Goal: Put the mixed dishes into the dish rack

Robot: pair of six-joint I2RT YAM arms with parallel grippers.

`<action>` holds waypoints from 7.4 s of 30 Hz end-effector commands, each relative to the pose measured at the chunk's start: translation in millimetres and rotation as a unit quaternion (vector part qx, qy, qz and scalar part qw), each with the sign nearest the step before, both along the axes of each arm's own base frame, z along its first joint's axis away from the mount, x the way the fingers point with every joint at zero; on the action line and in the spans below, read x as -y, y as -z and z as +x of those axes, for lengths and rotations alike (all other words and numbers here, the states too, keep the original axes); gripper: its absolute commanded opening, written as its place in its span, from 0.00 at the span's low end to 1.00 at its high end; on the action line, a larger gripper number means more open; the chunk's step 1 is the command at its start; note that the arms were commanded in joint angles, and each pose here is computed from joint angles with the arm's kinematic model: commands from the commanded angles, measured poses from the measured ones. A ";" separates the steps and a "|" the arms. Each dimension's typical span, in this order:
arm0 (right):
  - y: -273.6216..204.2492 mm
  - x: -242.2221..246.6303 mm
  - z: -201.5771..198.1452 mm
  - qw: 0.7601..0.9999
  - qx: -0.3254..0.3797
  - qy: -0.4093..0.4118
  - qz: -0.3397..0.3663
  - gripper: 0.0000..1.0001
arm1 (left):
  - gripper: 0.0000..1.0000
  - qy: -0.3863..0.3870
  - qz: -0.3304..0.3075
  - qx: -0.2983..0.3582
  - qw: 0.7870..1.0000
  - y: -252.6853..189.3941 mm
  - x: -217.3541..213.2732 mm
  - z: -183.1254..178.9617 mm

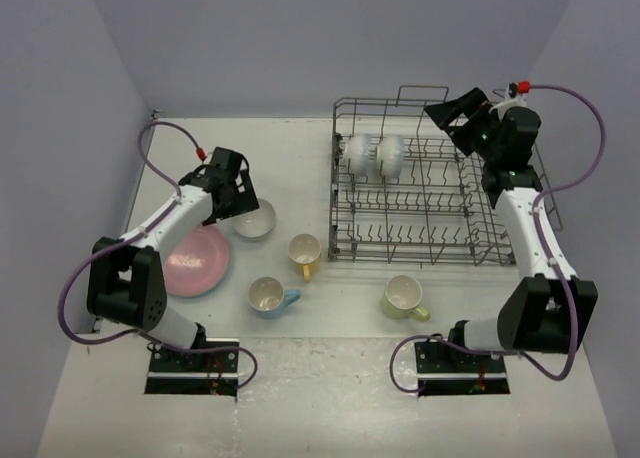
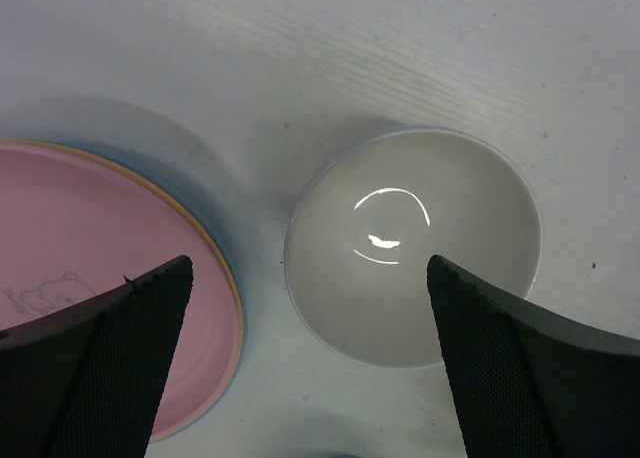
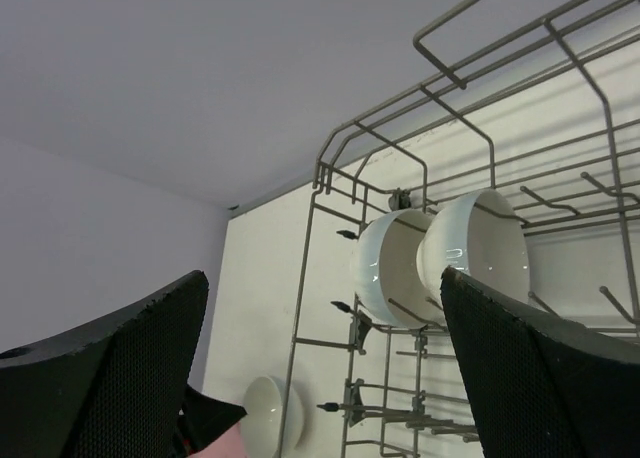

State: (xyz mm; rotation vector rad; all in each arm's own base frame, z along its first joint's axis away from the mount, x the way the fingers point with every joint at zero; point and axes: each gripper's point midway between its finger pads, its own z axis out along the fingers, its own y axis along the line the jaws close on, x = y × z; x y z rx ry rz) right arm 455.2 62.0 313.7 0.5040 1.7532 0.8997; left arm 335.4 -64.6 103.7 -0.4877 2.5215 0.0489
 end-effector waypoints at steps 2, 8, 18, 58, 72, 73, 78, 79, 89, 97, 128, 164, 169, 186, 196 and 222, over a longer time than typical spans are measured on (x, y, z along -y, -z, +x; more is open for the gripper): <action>-14.8 15.6 -25.1 0.997 0.027 0.051 -0.054 0.99 | 0.95 -0.018 0.014 0.011 1.000 13.0 -6.0 21.2; -22.8 26.8 -54.6 0.993 0.040 0.089 -0.068 0.99 | 0.81 -0.019 0.014 -0.019 1.000 42.0 -4.8 18.3; -24.9 35.9 -76.8 0.988 0.043 0.117 -0.086 0.99 | 0.37 -0.017 0.012 -0.035 0.999 63.8 -3.3 15.4; 44.3 -270.8 -256.5 0.402 0.365 -0.578 -0.609 0.99 | 0.00 0.375 -0.151 0.098 0.909 -154.6 145.8 -80.7; 82.1 -289.9 -249.3 0.371 0.330 -0.601 -0.626 0.00 | 0.00 0.358 -0.111 0.091 0.923 -159.7 131.8 -75.5; 80.2 -291.3 -249.8 0.374 0.335 -0.600 -0.623 0.00 | 0.00 0.358 -0.113 0.091 0.922 -160.4 132.6 -75.9; 53.1 -301.1 -266.3 0.416 0.376 -0.598 -0.573 0.00 | 1.00 0.344 -0.121 0.117 0.924 -172.3 133.2 -71.3; 48.3 -300.7 -266.5 0.425 0.381 -0.595 -0.566 0.00 | 1.00 0.338 -0.120 0.130 0.924 -178.8 130.9 -70.1; -23.0 -252.4 -230.2 0.630 0.392 -0.541 -0.395 0.00 | 1.00 0.238 -0.108 0.282 0.923 -271.8 97.1 -58.6; -69.3 -159.9 -115.0 0.889 0.159 -0.413 -0.117 0.00 | 1.00 0.245 -0.121 0.326 0.905 -272.1 100.8 -56.7; 40.2 -4.0 49.7 0.929 0.003 -0.339 0.146 0.00 | 1.00 0.308 -0.088 0.247 0.915 -203.5 141.4 -8.6; 140.1 8.9 72.6 0.950 -0.121 -0.236 0.165 0.49 | 1.00 0.247 -0.102 0.229 0.936 -170.9 127.1 -17.4; 134.3 11.4 69.9 0.957 -0.120 -0.221 0.142 0.64 | 1.00 0.234 -0.100 0.207 0.945 -158.5 121.1 -23.2; 84.6 46.1 18.7 0.996 -0.090 -0.017 -0.016 0.99 | 1.00 0.231 -0.050 0.103 0.966 -76.0 107.0 -36.1; 53.1 29.7 -36.9 0.989 -0.059 0.053 -0.129 0.99 | 1.00 0.316 -0.086 0.055 0.943 -36.3 130.4 -55.1; 58.8 26.7 -129.5 0.977 -0.050 0.056 -0.199 0.99 | 0.54 0.347 -0.051 0.001 0.937 9.8 162.4 -62.0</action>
